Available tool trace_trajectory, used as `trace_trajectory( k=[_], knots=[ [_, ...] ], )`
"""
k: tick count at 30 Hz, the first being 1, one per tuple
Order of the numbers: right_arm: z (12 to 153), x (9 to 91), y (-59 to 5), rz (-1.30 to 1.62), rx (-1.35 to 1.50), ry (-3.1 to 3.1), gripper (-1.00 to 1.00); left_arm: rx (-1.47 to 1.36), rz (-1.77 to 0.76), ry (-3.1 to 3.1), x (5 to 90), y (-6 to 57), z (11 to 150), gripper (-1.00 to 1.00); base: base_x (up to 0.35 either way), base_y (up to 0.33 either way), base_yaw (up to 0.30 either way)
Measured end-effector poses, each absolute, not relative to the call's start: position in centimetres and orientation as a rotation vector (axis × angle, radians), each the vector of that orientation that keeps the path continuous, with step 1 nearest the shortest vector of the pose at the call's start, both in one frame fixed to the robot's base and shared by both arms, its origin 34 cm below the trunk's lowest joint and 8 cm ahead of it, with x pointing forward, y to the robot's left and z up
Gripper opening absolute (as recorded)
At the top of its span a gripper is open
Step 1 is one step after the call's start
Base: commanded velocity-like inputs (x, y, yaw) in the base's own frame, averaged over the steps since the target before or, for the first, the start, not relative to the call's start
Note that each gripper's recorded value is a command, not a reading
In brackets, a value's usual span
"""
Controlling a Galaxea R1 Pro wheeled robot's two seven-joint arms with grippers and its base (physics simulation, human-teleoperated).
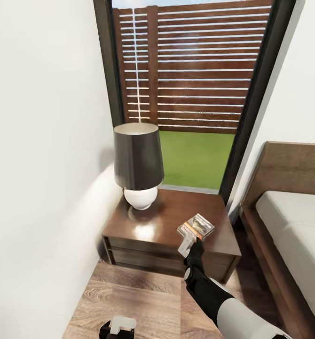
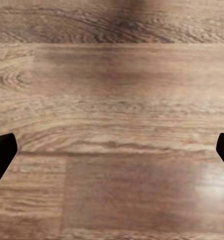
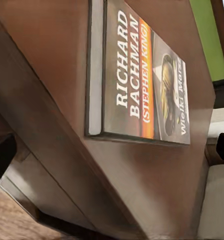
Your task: In the bedroom, move the book from the bed onto either nightstand, and place the two sandals side by side next to the bed.
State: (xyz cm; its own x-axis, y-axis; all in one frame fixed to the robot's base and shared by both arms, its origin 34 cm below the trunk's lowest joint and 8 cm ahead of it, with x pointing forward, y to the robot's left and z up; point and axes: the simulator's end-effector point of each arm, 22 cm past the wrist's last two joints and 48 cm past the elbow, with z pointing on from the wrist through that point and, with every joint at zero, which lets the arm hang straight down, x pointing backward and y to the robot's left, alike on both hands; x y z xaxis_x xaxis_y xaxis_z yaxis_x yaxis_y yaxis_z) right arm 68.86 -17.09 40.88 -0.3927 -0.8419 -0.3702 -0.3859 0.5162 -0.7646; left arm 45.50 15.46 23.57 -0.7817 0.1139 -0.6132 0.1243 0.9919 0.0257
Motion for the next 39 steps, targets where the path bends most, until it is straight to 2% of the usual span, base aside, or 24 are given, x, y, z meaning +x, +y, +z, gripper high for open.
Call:
trace_trajectory(
  k=[14,21,22,25,32,39],
  knots=[
    [40.9,68.9,-17.1,-0.751,-1.001,1.985,1.00,0.166,-0.021,2.475,45.5,15.5,23.6,1.00,-0.307,0.068,0.000],
    [39.1,67.9,-17.8,-0.699,-0.982,2.036,1.00,0.166,-0.022,2.475,45.5,15.4,23.6,1.00,-0.064,0.003,0.000],
    [37.1,66.8,-18.7,-0.562,-0.813,2.132,1.00,0.165,-0.022,2.475,45.5,15.5,23.6,1.00,-0.004,0.000,0.000],
    [36.3,66.4,-18.6,-0.456,-0.692,2.179,1.00,0.165,-0.023,2.475,45.5,15.4,23.6,1.00,-0.003,0.000,0.000],
    [35.7,66.0,-17.1,-0.259,-0.519,2.211,1.00,0.164,-0.023,2.475,45.5,15.4,23.6,1.00,0.000,0.000,0.000],
    [35.5,65.7,-17.0,-0.189,-0.410,2.226,1.00,0.163,-0.022,2.475,45.5,15.4,23.6,1.00,0.000,0.000,0.000]
  ],
)
